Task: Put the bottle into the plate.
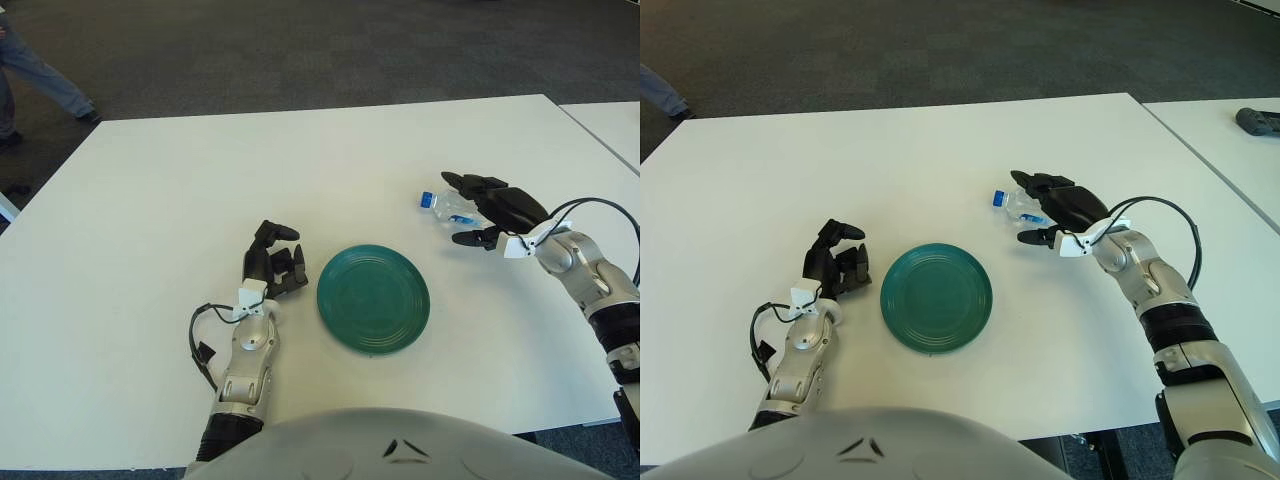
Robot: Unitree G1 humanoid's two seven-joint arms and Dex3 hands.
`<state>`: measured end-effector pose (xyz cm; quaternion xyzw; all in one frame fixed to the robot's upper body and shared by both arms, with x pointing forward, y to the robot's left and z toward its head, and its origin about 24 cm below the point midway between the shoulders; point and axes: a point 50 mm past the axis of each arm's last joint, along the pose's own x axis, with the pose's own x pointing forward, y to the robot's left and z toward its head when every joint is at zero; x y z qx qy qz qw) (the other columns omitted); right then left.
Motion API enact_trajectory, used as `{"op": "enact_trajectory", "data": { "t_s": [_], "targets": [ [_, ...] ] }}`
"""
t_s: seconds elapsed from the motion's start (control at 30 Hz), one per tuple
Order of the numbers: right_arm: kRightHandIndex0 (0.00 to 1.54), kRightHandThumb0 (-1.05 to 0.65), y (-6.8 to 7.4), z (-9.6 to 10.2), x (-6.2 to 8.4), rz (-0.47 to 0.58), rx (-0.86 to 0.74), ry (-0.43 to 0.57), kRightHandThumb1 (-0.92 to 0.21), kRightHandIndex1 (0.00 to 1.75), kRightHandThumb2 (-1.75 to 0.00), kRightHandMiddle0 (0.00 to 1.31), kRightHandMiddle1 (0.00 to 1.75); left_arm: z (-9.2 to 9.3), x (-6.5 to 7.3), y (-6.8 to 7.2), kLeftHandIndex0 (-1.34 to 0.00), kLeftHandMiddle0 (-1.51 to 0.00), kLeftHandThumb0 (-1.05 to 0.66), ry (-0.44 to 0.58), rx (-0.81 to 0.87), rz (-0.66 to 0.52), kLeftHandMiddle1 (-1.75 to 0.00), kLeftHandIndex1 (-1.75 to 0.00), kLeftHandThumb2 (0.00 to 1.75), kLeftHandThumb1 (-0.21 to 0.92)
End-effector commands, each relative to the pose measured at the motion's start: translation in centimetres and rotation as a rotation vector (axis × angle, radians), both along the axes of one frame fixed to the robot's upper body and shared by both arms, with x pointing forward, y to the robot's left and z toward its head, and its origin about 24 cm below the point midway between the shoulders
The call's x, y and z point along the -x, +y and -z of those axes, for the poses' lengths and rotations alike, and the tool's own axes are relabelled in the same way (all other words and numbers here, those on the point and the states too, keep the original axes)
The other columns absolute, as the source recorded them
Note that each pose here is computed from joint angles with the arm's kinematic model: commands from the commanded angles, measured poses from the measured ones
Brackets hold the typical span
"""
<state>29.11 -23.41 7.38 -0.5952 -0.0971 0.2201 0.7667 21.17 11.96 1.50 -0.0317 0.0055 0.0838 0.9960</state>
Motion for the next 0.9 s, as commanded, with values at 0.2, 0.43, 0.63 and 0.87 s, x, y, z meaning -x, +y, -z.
{"op": "enact_trajectory", "data": {
  "t_s": [0.2, 0.43, 0.63, 0.87],
  "targets": [
    [0.0, -1.05, 0.2, 1.2, 0.5, 0.006, -0.048, 0.034, -0.92, 0.0, -0.64, 0.0, 0.0, -1.0, 0.3, -1.0, -0.61, -1.3, -0.48, -0.027, 0.036, -0.017, -1.75, -1.75, 1.3, 0.33],
    [0.0, -1.05, 0.2, 2.2, -0.5, 0.041, -0.048, 0.038, -0.92, 0.0, -0.64, 0.0, 0.0, -1.2, 0.5, -1.1, -0.62, -1.31, -0.49, -0.024, 0.021, -0.025, -1.75, -1.75, 1.32, 0.32],
    [0.0, -1.05, 0.1, 2.5, -1.1, 0.051, -0.026, 0.044, -0.92, 0.0, -0.64, 0.0, 0.0, -1.3, 0.7, -1.1, -0.62, -1.32, -0.49, -0.025, 0.018, -0.027, -1.75, -1.75, 1.32, 0.31],
    [0.0, -1.05, 0.1, 2.9, -1.6, 0.074, 0.007, 0.063, -0.92, 0.0, -0.65, 0.0, 0.0, -1.6, 1.1, -1.0, -0.63, -1.32, -0.49, -0.027, 0.024, -0.025, -1.75, -1.75, 1.33, 0.3]
  ]
}}
